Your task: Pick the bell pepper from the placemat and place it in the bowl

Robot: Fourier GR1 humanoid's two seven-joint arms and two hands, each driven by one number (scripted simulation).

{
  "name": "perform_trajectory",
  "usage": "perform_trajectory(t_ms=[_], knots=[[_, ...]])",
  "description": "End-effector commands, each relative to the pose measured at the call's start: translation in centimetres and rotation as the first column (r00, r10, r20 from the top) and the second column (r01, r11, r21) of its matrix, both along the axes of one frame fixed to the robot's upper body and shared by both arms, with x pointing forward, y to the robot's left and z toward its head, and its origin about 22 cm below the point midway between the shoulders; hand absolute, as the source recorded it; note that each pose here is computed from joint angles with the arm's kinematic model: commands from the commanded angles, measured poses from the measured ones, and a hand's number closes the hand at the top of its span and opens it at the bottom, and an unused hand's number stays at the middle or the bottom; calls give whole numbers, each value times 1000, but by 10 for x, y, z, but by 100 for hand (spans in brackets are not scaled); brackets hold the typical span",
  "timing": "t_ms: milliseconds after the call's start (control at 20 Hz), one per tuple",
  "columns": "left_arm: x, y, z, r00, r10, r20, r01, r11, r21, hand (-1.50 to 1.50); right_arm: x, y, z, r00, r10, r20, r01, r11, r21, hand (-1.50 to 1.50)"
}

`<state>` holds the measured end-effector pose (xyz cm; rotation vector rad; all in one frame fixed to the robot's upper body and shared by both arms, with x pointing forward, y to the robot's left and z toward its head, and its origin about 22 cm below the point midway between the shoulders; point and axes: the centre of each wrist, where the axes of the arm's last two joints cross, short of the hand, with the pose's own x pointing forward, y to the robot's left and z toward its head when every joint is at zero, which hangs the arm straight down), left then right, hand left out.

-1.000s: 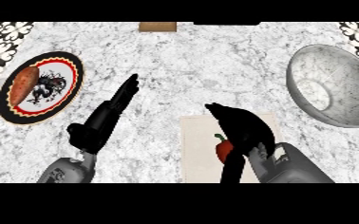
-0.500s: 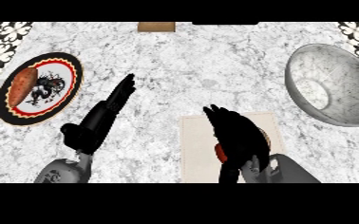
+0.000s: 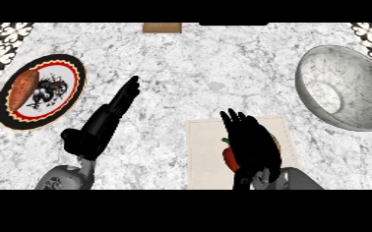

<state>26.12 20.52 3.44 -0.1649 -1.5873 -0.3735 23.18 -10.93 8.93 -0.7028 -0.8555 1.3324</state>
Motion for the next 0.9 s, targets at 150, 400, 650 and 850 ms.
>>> perform_trajectory(t_ms=[150,400,650,850], knots=[[2,17,11,1000,-6,14,6,1000,6,0,12,5,-28,990,-127,-63,121,988,-94,-150],[10,4,3,1000,10,3,-10,1000,-6,0,3,-16,-30,990,-123,-68,116,988,-99,-150],[2,7,9,1000,-20,-1,20,1000,6,0,8,-12,-53,992,-114,-60,110,992,-68,-150],[8,-7,-2,1000,-2,0,2,1000,17,0,20,-28,-48,999,-37,-18,37,999,-4,150]])
